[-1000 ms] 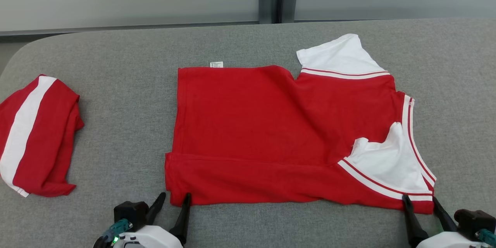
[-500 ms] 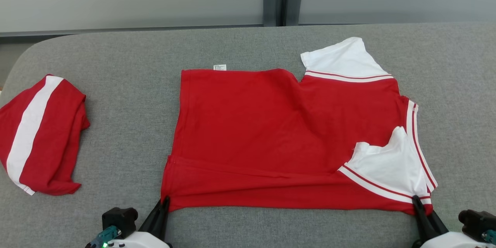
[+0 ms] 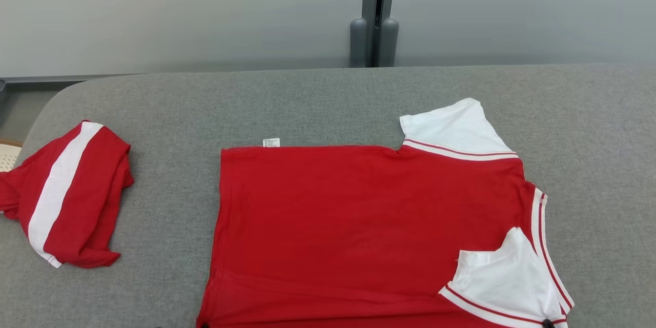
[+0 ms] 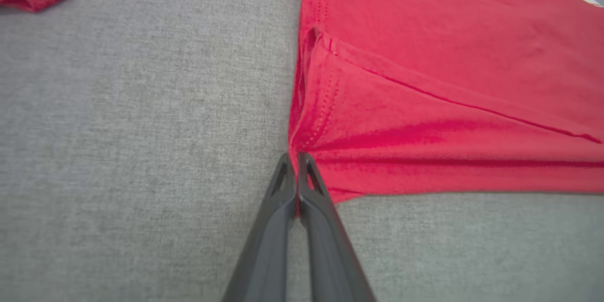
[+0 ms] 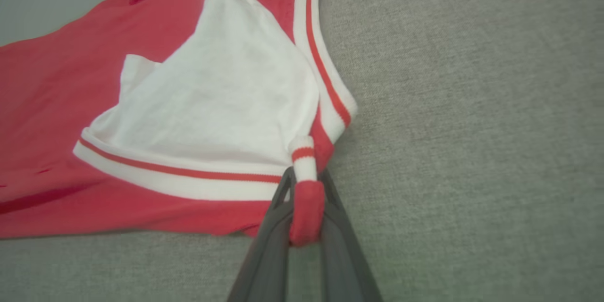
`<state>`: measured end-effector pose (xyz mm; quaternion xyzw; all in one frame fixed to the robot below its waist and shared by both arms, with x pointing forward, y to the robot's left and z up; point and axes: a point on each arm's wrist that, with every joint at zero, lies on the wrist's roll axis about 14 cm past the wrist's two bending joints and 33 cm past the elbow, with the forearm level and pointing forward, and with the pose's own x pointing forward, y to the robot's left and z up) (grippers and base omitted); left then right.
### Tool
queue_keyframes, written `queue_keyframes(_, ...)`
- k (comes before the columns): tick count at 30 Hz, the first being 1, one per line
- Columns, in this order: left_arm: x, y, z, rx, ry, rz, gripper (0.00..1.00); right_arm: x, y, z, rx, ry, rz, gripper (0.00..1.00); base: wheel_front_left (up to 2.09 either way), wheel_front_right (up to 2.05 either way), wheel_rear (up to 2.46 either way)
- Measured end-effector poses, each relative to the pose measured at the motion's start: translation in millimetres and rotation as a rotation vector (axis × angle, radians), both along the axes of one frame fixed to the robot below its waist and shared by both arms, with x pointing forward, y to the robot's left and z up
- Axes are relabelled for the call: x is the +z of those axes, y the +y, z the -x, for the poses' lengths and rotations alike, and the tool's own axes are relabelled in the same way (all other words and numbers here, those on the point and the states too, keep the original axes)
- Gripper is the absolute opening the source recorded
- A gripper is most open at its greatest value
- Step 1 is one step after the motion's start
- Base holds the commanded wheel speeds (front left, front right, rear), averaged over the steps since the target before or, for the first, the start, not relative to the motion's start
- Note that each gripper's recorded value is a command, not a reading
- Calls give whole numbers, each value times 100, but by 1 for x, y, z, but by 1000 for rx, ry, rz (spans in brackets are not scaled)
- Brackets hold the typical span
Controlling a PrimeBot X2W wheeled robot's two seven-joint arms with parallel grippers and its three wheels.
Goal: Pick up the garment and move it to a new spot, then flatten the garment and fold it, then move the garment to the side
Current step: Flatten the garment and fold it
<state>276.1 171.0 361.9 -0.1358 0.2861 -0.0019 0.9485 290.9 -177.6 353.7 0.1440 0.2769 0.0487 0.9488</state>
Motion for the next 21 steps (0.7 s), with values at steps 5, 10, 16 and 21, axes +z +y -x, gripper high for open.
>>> queue_keyframes(5,0,-4,7,-7,17,4,100,3,4,5,6,1,-14,100,0,0,0)
queue_keyframes(10,18,0,-5,25,-67,-21,100,36,-4,-17,11,-153,37,100,0,0,0)
queue_keyframes(16,59,6,-30,53,-262,-65,100,101,-8,-47,28,-411,118,100,0,0,0)
queue_keyframes(21,110,5,-49,42,-463,-117,100,156,-2,-57,43,-574,168,100,0,0,0)
